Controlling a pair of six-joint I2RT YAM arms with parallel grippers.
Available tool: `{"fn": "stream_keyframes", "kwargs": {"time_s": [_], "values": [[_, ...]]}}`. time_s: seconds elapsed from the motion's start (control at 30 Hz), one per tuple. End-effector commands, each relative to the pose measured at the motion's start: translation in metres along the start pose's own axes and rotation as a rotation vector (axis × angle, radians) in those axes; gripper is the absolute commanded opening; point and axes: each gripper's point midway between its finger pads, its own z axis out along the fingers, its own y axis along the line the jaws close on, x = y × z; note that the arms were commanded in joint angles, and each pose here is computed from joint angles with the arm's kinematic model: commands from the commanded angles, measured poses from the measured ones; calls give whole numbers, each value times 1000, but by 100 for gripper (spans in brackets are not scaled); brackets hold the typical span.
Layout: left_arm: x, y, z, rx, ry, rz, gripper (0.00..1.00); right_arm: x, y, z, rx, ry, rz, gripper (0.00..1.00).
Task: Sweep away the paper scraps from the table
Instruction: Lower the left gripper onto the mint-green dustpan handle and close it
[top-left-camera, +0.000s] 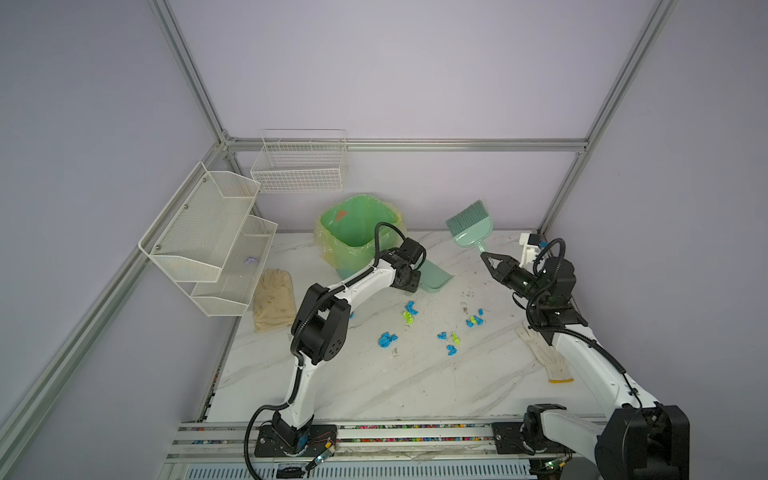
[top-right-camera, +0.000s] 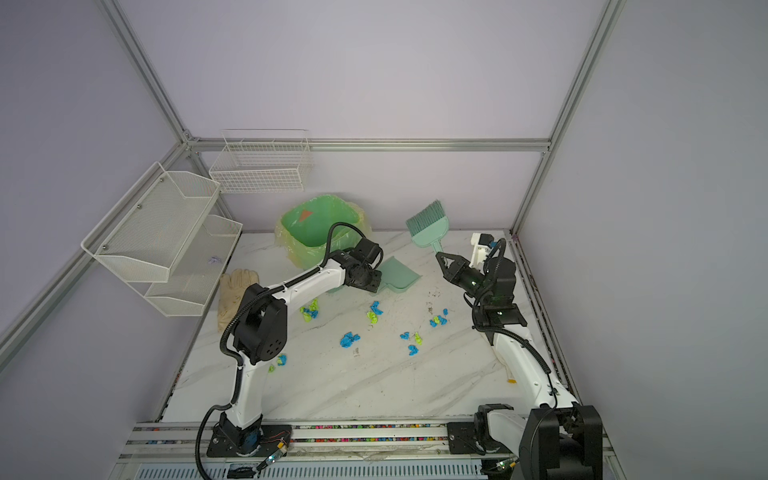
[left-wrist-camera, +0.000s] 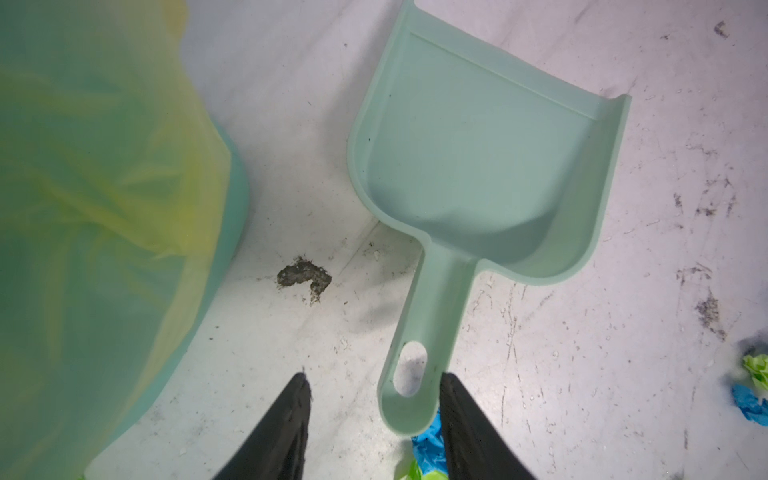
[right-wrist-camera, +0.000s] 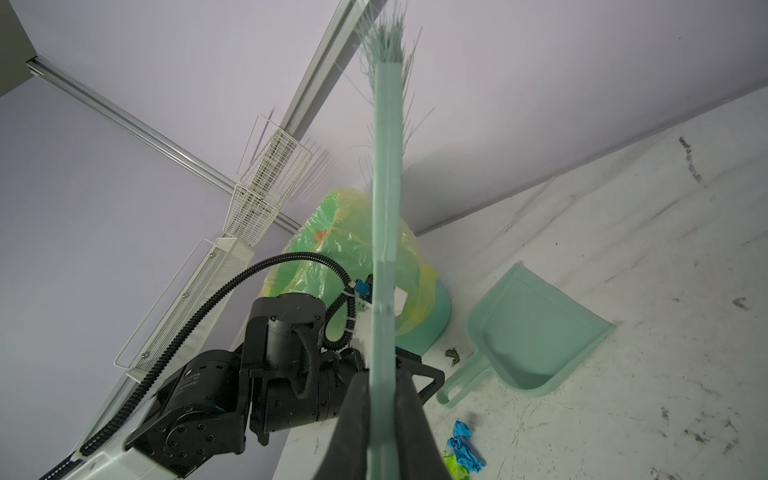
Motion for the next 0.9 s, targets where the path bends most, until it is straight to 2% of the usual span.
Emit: {"fn": "stream_keyframes", "kwargs": {"time_s": [0.0, 0.27, 0.47, 0.87], "values": [[-25, 1, -4, -14, -53, -11, 50, -2, 5, -4, -21, -12, -26, 0], [-1, -2, 15, -18, 17, 33, 48, -4, 9, -6, -26, -15, -32, 0], [5, -8, 13, 3, 28, 33, 47, -4, 8, -5, -31, -13, -28, 0], [30, -14, 24, 25, 91, 22, 34, -4, 8, -7, -28, -18, -23, 0]]}}
